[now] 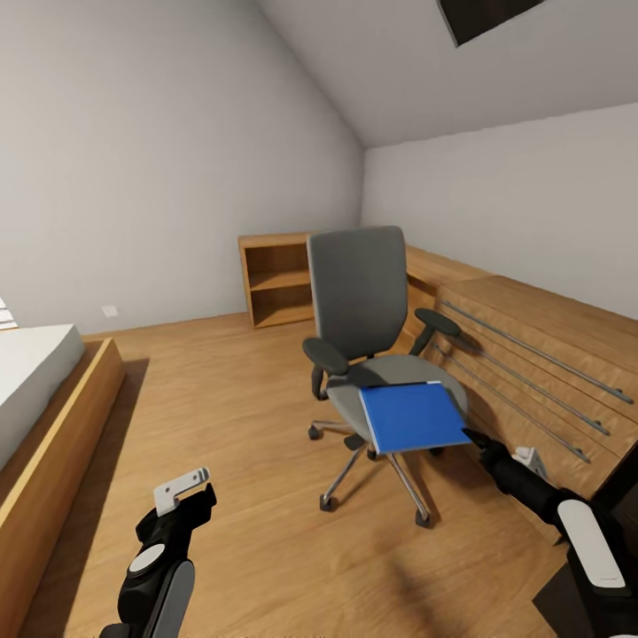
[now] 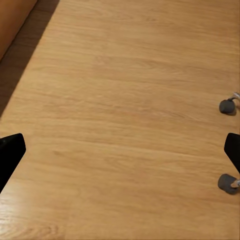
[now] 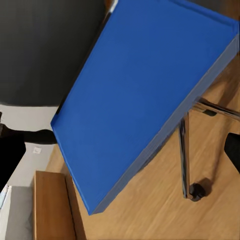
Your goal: In the bedroom, organize the workspace by keeping the computer under the desk, ensuring the monitor is on the desk, placing the keyboard on the desk next to the monitor, placing the mouse on the desk next to the keyboard, moving the folder from the swivel chair onto the desk next to the mouse, stacking the notebook on top of the folder with the pen on top of the notebook, and positioning the swivel chair next to the desk.
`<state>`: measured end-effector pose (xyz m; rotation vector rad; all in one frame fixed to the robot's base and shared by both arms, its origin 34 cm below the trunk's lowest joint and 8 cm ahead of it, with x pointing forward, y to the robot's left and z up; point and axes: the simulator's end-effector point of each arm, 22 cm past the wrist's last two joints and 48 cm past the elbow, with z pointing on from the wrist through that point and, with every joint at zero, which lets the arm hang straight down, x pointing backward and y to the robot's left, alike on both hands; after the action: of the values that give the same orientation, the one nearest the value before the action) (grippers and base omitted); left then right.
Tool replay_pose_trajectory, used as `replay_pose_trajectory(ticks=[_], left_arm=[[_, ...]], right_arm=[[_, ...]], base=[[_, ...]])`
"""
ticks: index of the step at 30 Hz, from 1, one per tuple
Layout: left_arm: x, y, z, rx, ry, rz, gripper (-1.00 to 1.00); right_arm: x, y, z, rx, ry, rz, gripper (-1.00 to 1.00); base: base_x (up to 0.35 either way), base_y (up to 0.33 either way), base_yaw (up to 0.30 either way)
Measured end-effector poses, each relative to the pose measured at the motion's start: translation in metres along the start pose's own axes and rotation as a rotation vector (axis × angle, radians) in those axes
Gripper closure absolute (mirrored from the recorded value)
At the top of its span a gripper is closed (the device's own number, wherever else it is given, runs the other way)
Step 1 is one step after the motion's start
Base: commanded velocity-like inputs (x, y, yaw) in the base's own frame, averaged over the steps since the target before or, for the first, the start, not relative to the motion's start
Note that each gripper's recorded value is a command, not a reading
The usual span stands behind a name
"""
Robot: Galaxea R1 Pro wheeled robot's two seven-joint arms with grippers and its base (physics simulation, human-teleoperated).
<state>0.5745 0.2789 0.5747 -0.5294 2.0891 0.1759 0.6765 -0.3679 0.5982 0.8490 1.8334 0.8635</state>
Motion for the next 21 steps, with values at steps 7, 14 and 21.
replay_pose_trajectory(ticks=[7,14,21], left_arm=[[0.015,0.001,0.005,0.004,0.0,0.002,-1.0],[0.03,-0.006,0.008,0.024,-0.001,0.014,-1.0],[0.045,-0.004,0.013,0.026,-0.002,0.015,-1.0]], right_arm=[[-0.032,-0.027,-0.005,0.025,-0.174,0.004,-1.0],[-0.039,-0.041,-0.003,0.022,-0.336,0.048,-1.0],[-0.051,-0.063,-0.011,0.024,-0.461,0.19,-1.0]], base=[[0.0,0.0,0.0],[0.0,0.0,0.0],[0.0,0.0,0.0]])
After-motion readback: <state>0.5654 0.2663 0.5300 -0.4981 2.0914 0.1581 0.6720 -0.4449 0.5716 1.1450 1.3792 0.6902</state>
